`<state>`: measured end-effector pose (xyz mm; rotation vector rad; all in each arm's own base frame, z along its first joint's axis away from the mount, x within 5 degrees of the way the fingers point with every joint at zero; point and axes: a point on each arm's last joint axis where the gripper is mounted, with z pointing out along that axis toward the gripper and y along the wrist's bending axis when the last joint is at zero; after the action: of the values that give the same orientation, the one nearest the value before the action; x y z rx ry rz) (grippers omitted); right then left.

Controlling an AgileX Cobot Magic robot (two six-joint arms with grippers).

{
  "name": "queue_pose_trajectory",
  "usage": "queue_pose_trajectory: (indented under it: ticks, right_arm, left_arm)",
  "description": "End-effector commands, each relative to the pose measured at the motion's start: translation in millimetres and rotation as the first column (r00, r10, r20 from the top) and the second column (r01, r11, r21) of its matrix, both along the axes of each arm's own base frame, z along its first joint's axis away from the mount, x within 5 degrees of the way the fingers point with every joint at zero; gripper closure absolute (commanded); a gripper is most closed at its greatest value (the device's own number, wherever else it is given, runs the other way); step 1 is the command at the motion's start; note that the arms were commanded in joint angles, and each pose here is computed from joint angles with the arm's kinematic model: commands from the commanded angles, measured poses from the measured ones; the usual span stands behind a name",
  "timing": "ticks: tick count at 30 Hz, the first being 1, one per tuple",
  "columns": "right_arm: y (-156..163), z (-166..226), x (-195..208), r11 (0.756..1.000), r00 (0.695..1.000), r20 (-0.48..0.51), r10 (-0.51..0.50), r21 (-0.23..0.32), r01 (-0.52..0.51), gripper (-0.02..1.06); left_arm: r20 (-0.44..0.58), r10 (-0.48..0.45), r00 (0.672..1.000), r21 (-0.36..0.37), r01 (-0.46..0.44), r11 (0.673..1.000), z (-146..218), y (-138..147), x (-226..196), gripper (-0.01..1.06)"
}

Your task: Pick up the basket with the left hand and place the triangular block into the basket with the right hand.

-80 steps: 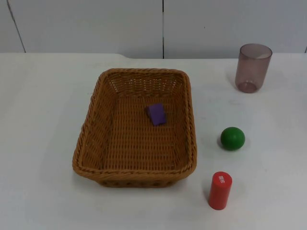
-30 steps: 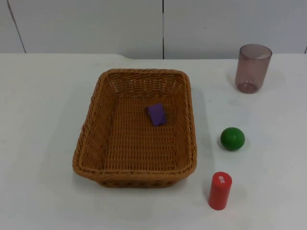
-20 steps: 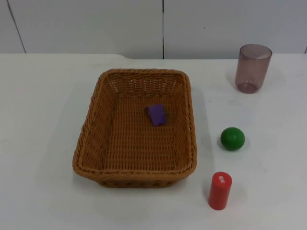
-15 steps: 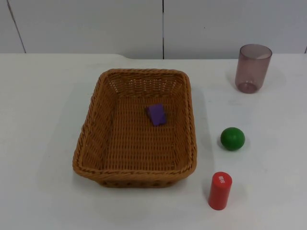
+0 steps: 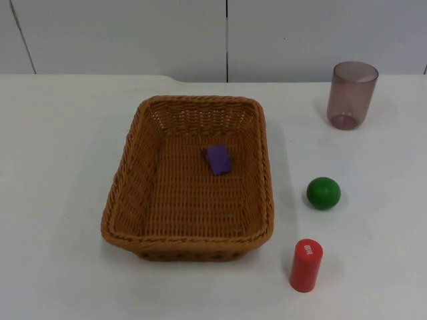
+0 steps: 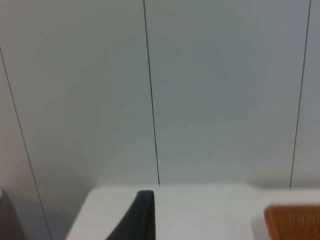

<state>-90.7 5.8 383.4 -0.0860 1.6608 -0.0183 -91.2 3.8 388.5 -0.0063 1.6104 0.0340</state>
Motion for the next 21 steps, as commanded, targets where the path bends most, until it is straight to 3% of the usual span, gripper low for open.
queue_pose_trajectory:
  ticks: [1,5,10,16,21]
  right_arm:
    - [-0.4,-9.7,10.1,1.000,0.999,-0.055,-0.002,0.002,0.002,0.00]
    - [-1.3,-37.0,37.8,1.000,0.986,-0.165,-0.007,-0.011,0.005,0.00]
    - [-0.7,-58.5,56.7,1.000,0.973,-0.230,0.002,-0.002,-0.002,0.00]
    - [-0.5,-68.5,66.8,1.000,0.971,-0.239,0.007,0.004,-0.006,0.00]
    - [-1.8,-74.7,70.7,0.998,0.964,-0.257,0.067,0.005,-0.067,0.00]
  left_arm:
    - [-0.044,-0.016,0.999,-0.006,0.016,1.000,-8.5,-0.5,10.1,0.00]
    - [-0.172,-0.014,0.985,-0.046,0.006,0.999,-36.3,-0.9,36.6,0.00]
    - [-0.256,-0.013,0.966,-0.064,-0.003,0.998,-55.0,-1.1,49.9,0.00]
    - [-0.283,-0.003,0.959,-0.056,-0.013,0.998,-61.7,-0.2,54.5,0.00]
    - [-0.291,-0.003,0.957,-0.055,-0.013,0.998,-65.1,-0.3,57.5,0.00]
